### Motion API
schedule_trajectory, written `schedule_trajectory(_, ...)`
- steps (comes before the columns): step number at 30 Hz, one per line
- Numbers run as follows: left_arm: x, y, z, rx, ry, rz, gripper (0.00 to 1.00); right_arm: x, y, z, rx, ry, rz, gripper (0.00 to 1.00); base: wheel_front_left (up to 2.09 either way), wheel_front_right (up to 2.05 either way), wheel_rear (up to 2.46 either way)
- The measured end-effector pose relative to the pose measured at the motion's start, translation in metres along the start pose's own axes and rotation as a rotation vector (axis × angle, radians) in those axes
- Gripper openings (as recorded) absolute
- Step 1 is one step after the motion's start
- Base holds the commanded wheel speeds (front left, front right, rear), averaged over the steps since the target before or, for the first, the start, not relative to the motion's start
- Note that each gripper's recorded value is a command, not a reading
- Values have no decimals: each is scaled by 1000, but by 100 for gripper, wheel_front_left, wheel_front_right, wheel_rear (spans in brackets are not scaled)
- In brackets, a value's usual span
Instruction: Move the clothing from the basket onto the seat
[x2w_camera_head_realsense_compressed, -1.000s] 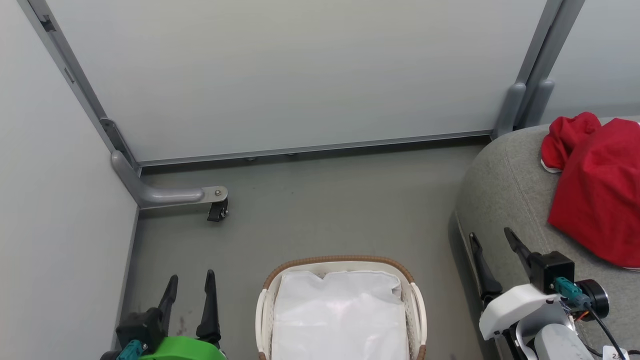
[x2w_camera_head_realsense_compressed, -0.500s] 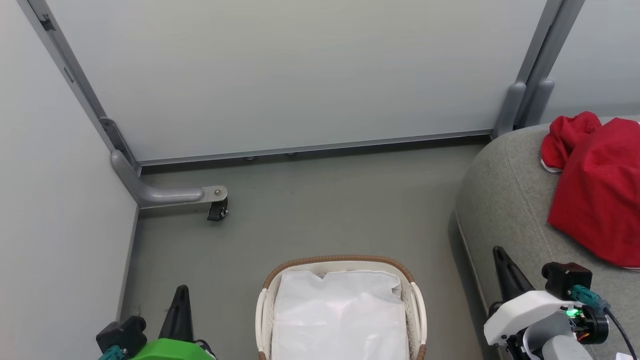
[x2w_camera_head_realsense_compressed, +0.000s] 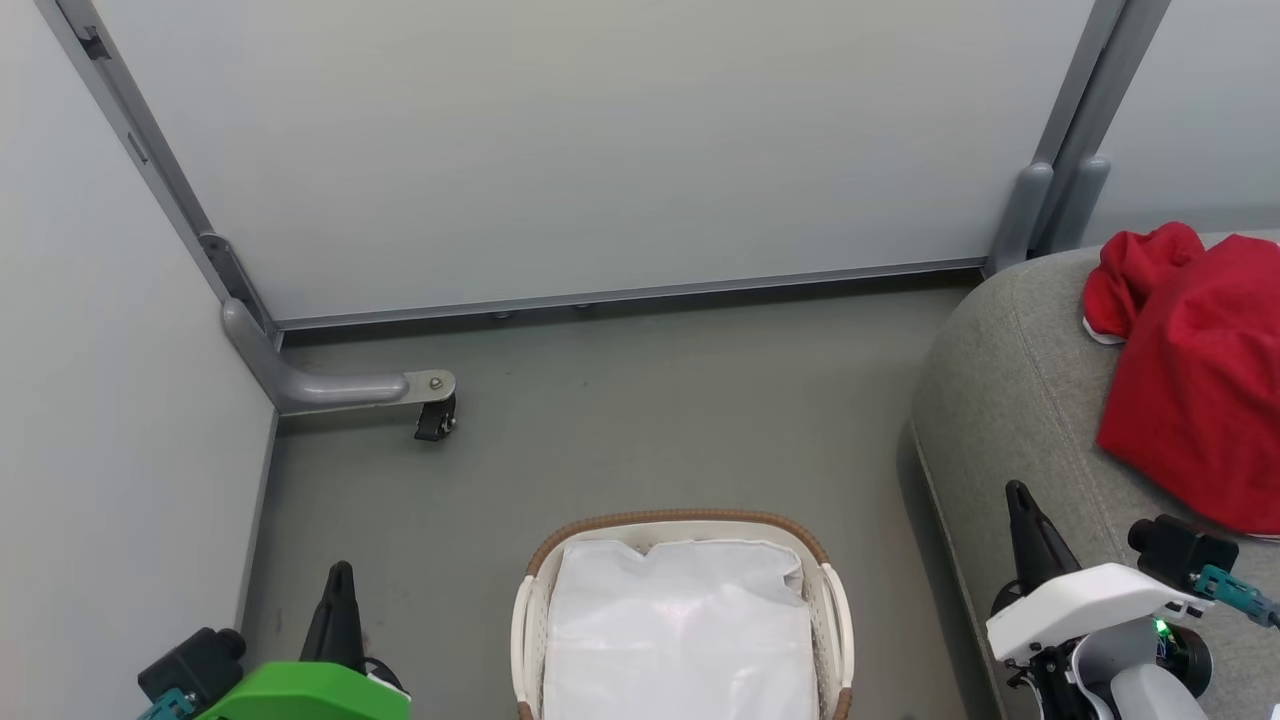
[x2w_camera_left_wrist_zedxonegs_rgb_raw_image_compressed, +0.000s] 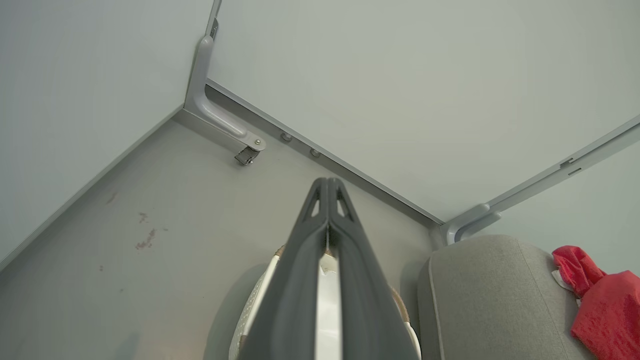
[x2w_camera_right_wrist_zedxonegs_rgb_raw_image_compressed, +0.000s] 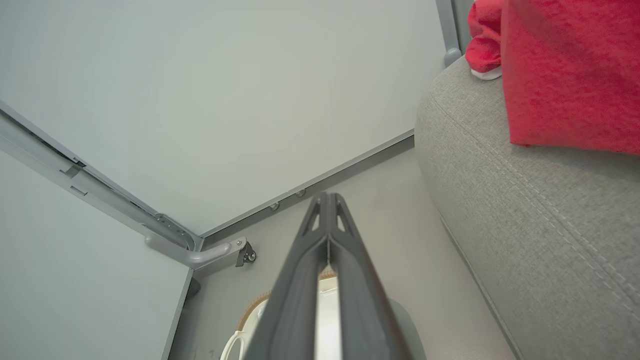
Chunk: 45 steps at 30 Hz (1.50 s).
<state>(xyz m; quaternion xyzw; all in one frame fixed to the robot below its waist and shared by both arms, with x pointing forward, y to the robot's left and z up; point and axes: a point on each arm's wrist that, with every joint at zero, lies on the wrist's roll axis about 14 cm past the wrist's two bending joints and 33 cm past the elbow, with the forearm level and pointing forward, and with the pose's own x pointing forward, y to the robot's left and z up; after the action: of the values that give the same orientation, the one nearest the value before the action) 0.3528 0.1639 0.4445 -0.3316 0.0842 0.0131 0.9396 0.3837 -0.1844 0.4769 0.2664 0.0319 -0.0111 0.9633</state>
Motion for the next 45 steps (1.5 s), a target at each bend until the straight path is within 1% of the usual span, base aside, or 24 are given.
schedule_trajectory(16,7,1,15,-210,-22,8,0,1,-4,6,238,-6,-22,0,0,0,0)
schedule_trajectory(37,13,-1,32,-430,-45,-10,0,2,-4,13,495,-12,-22,0,0,0,0)
schedule_trajectory(39,14,-2,35,-463,-50,-15,0,2,-4,14,528,-12,-20,0,0,0,0)
schedule_trajectory(45,15,-2,37,-514,-51,-20,0,2,-4,16,591,-14,-14,0,0,0,0)
